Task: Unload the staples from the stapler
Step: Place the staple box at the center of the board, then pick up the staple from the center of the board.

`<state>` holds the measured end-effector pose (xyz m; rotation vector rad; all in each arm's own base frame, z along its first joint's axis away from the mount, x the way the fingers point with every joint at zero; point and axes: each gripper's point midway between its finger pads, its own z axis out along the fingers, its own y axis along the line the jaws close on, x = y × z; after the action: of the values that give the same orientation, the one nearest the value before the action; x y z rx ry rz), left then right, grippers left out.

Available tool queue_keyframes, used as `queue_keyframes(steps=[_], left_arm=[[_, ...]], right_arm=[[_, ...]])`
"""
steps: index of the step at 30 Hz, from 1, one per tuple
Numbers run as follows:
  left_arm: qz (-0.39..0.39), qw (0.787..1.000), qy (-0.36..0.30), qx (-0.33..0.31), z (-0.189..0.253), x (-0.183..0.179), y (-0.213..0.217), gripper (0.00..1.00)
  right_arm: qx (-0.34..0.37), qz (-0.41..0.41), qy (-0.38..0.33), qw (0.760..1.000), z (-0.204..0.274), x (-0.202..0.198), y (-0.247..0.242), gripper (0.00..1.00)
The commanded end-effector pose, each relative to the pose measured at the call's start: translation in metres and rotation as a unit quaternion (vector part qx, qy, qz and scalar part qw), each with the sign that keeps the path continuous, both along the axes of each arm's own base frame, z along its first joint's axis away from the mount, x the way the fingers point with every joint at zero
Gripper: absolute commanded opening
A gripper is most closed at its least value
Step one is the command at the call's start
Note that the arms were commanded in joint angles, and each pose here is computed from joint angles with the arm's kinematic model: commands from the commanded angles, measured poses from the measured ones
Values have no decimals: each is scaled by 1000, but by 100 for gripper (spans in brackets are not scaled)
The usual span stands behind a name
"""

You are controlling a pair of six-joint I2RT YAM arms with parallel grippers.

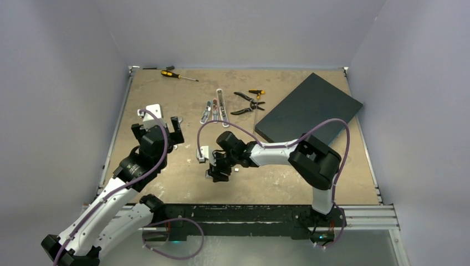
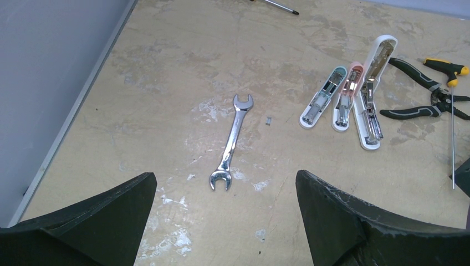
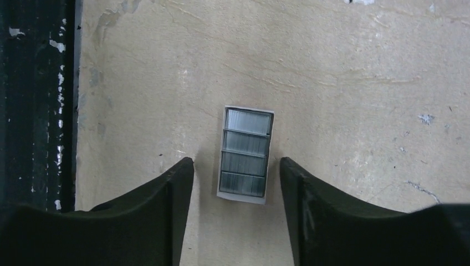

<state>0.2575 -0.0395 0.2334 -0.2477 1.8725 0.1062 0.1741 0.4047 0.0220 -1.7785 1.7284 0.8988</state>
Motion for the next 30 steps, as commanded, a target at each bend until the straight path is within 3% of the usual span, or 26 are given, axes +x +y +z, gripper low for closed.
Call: queue_keyframes(steps=[1, 5, 9, 15, 17, 20, 22, 30], left_arm=[[1, 1000, -17, -5, 15, 2, 1, 95], [1, 1000, -18, -5, 15, 2, 1, 95], [3, 1000, -21, -6, 17, 1, 2, 95], [3, 1000, -21, -6, 17, 1, 2, 95], [3, 1000, -21, -6, 17, 1, 2, 95], [3, 1000, -20, -6, 17, 1, 2, 95], [3, 1000, -21, -6, 17, 1, 2, 95], [5, 1000, -20, -4, 17, 1, 3, 95]], right_arm=[[13, 3, 5, 1000, 15, -6, 0, 65], [44, -33, 5, 998, 42, 1, 9, 70], [75, -168, 9, 983, 71, 27, 8, 68], [70, -414, 79, 904, 70, 59, -15, 60], [58, -465, 104, 877, 65, 60, -22, 59], [28, -499, 108, 859, 55, 60, -35, 60], [6, -499, 89, 862, 50, 63, -41, 62], [-71, -376, 42, 923, 33, 55, -34, 63]])
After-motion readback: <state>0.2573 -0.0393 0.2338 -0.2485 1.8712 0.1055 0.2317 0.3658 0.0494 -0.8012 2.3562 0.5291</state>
